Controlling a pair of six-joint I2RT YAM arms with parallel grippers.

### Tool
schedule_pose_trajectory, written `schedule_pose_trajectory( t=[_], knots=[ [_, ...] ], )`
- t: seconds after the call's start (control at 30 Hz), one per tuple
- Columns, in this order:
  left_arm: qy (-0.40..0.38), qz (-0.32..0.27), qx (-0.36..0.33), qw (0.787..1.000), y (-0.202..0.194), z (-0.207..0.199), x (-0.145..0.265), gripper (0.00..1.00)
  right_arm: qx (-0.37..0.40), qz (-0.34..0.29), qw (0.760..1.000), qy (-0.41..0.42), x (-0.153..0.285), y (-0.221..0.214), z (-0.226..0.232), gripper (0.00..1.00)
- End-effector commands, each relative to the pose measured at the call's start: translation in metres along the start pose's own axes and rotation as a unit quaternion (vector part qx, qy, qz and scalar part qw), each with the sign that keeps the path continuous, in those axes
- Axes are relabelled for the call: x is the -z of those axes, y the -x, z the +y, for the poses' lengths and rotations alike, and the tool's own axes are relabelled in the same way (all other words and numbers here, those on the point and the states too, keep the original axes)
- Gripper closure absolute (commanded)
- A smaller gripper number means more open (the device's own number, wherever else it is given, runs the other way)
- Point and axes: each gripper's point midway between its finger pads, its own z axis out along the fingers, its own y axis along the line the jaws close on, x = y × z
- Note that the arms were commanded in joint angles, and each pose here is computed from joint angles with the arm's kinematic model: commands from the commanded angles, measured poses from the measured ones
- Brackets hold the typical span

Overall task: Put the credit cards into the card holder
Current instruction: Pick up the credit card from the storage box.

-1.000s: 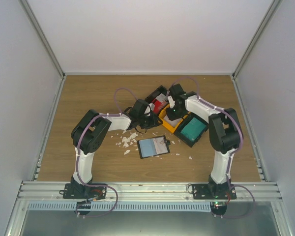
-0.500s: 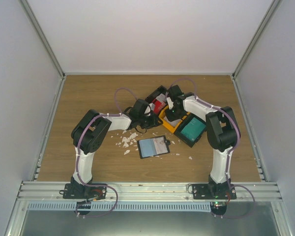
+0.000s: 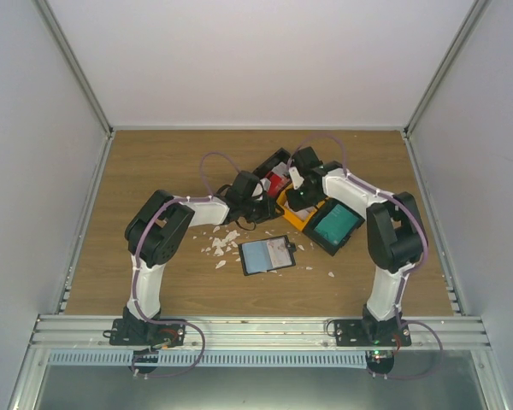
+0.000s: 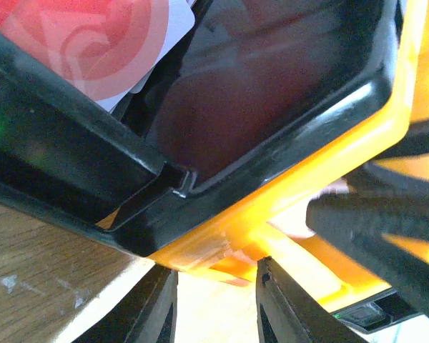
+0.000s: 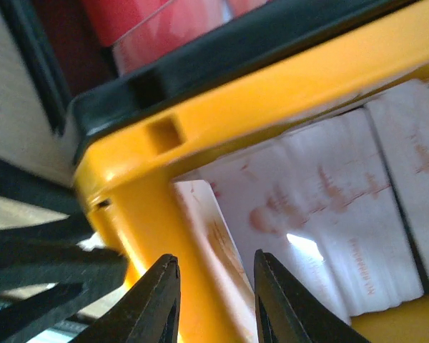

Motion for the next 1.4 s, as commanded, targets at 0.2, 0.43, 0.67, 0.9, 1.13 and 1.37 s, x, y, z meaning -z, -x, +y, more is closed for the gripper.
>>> schedule_pose_trajectory(
  t=[0.2,0.43,0.67,0.9,1.13,1.37],
  knots=[
    [-0.005,-0.021,-0.011,1.000,0.013,-0.006,-0.007,0.69,0.004,0.023,0.999,0.048,0.013,-0.033,0.033,0.69],
    [-0.005,-0.021,-0.012,1.000,0.013,-0.006,-0.006,0.69,0.009,0.022,0.998,0.060,0.014,-0.037,0.038,0.69],
    [-0.004,-0.024,-0.014,1.000,0.014,-0.008,-0.002,0.69,0.012,0.008,0.999,0.031,0.013,-0.021,0.030,0.67],
    [0.001,-0.030,-0.017,0.999,0.017,-0.008,0.001,0.69,0.039,0.015,0.999,0.010,0.002,-0.017,0.024,0.65],
    [0.011,-0.040,-0.016,0.999,0.018,-0.004,0.009,0.69,0.050,0.027,0.998,0.014,-0.007,-0.022,0.028,0.74],
    [0.014,-0.051,-0.022,0.998,0.019,-0.008,0.020,0.69,0.043,0.007,0.999,0.007,0.013,-0.014,0.029,0.98]
  ],
)
